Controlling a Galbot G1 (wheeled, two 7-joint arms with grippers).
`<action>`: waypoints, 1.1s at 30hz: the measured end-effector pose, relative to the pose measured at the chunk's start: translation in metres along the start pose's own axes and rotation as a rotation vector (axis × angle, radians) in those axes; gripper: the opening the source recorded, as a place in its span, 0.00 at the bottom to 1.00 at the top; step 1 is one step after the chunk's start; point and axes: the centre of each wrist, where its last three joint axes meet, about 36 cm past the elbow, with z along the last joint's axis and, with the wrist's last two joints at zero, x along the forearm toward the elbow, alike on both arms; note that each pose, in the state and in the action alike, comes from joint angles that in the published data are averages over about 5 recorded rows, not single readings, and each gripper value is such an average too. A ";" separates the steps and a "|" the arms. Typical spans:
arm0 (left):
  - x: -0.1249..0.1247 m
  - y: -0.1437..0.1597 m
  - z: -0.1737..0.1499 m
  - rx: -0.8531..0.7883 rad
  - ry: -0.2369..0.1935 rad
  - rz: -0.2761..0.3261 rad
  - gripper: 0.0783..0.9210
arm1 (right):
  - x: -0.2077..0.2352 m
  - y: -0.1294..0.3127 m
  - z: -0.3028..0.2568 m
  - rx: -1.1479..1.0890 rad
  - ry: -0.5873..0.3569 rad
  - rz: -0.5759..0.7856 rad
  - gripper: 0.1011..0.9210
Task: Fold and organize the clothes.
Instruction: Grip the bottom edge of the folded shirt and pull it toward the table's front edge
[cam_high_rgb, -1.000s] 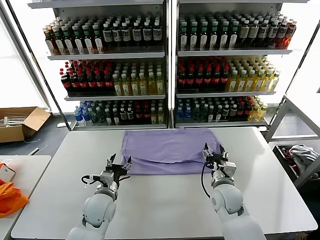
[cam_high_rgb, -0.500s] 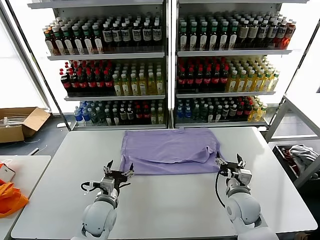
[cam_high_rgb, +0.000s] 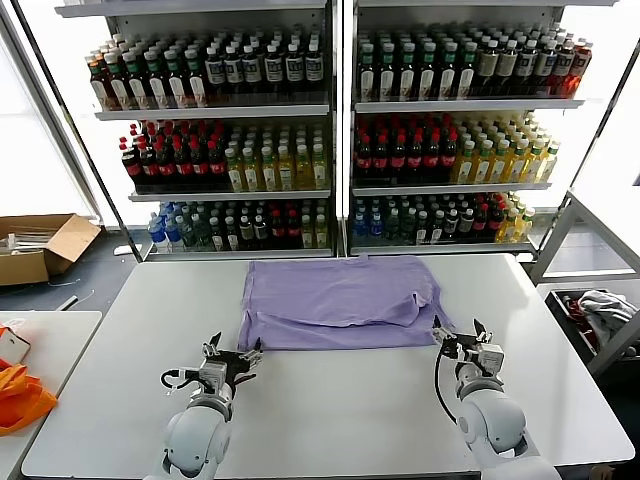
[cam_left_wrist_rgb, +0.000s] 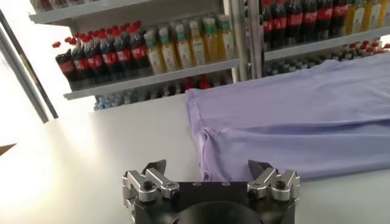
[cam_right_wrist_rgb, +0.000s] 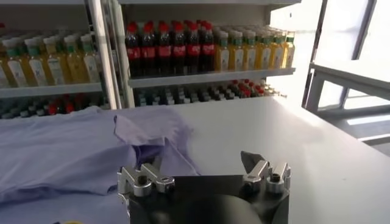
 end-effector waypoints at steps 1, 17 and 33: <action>-0.001 0.001 0.000 0.001 0.004 -0.001 0.88 | -0.001 0.000 0.001 0.002 0.006 -0.002 0.88; 0.000 -0.001 -0.003 0.074 0.059 0.040 0.61 | -0.010 0.001 0.017 0.002 0.066 -0.019 0.46; 0.010 -0.007 0.004 0.056 0.070 0.067 0.07 | 0.013 0.010 0.022 -0.011 0.075 -0.058 0.05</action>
